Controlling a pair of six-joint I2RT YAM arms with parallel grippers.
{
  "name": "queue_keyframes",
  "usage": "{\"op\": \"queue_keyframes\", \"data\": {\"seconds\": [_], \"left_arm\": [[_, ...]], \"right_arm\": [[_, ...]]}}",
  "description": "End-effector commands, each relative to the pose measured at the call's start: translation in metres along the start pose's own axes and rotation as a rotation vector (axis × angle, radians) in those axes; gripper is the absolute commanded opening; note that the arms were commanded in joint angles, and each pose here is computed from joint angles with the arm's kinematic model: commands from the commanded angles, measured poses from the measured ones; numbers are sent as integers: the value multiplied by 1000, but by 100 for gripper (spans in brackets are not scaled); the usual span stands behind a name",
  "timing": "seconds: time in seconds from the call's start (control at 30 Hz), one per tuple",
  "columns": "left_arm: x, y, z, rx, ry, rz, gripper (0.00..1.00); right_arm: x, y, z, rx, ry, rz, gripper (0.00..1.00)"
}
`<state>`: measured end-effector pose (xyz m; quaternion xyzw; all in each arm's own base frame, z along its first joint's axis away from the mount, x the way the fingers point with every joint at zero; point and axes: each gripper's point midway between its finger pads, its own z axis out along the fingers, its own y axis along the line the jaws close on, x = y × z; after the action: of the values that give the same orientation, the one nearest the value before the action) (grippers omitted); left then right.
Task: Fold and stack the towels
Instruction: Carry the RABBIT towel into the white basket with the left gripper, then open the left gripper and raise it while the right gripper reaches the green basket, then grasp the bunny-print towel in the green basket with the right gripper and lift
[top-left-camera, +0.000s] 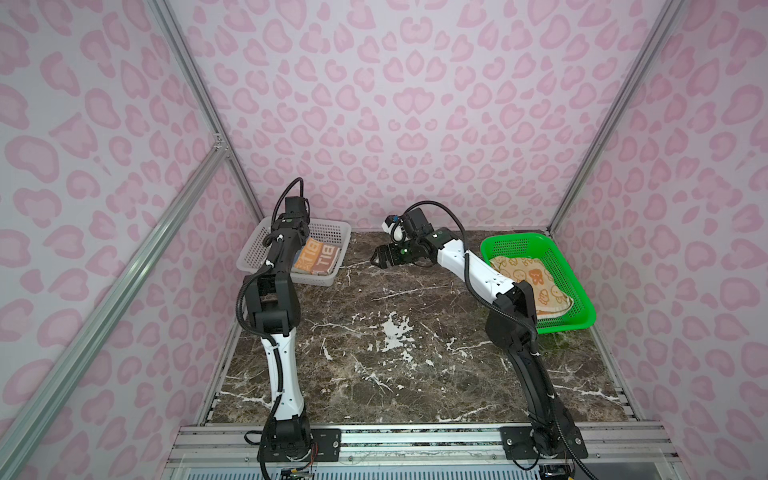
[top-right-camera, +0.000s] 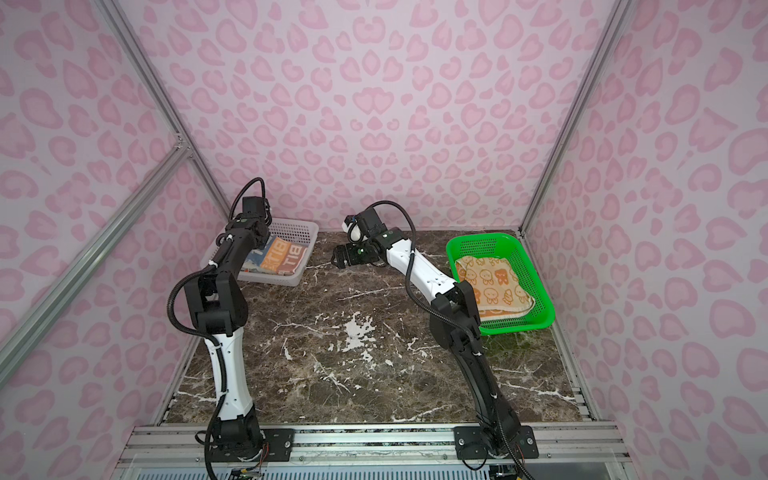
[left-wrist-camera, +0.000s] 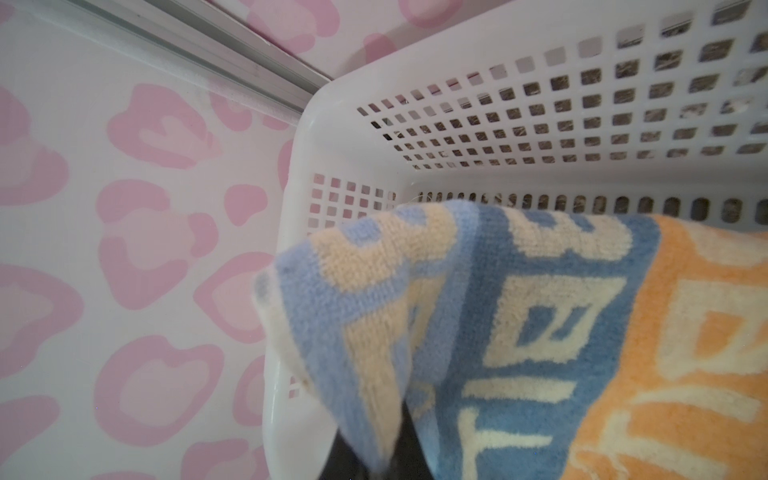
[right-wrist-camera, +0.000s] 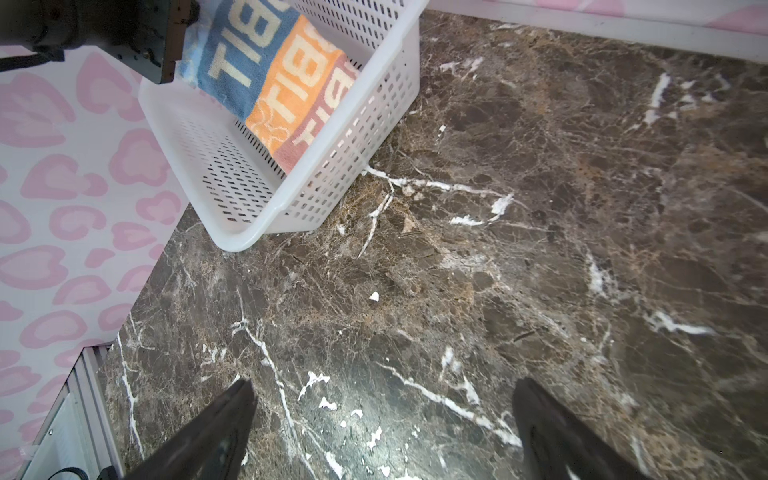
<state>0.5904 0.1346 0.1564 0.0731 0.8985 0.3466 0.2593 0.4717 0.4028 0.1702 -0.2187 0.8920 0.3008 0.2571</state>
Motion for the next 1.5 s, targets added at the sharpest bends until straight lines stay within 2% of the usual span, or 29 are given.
{"op": "queue_keyframes", "data": {"seconds": [0.0, 0.03, 0.1, 0.13, 0.17, 0.33, 0.47, 0.63, 0.73, 0.87, 1.0, 1.1, 1.27, 1.47], "left_arm": [[2, 3, 9, -47, 13, 1, 5], [4, 2, 11, -53, 22, 2, 9], [9, -1, 14, -60, 38, 0, 30], [10, -1, 14, -68, 41, -5, 72], [10, 0, 15, -82, 45, -11, 98], [0, 18, 1, -142, 17, -53, 97], [-16, 36, -28, -160, -40, -104, 97], [-50, 43, -89, -145, -167, -154, 97], [-78, 28, -140, -101, -276, -146, 97], [-111, -17, -208, -14, -423, -111, 97], [-131, -84, -277, 154, -553, -80, 97], [-136, -133, -321, 286, -621, -74, 97], [-138, -205, -380, 418, -707, -13, 97], [-130, -277, -411, 350, -773, 143, 97]], "right_arm": [[3, 3, 1, -14, 10, 4, 99], [2, 2, 1, -14, 9, 4, 99], [3, 3, -1, -13, 9, 1, 99], [2, 3, -2, -11, 6, -2, 99], [1, 3, -4, -12, 3, -3, 99], [-5, 4, -18, 6, -17, -19, 99], [-12, -4, -48, 82, -55, -40, 99], [-15, -40, -100, 223, -116, -4, 99], [-11, -82, -145, 332, -175, 93, 99], [12, -151, -201, 468, -253, 286, 99], [61, -227, -252, 620, -288, 522, 99], [105, -270, -275, 725, -292, 642, 99], [161, -315, -280, 802, -252, 794, 96], [202, -346, -254, 831, -149, 876, 91]]}}
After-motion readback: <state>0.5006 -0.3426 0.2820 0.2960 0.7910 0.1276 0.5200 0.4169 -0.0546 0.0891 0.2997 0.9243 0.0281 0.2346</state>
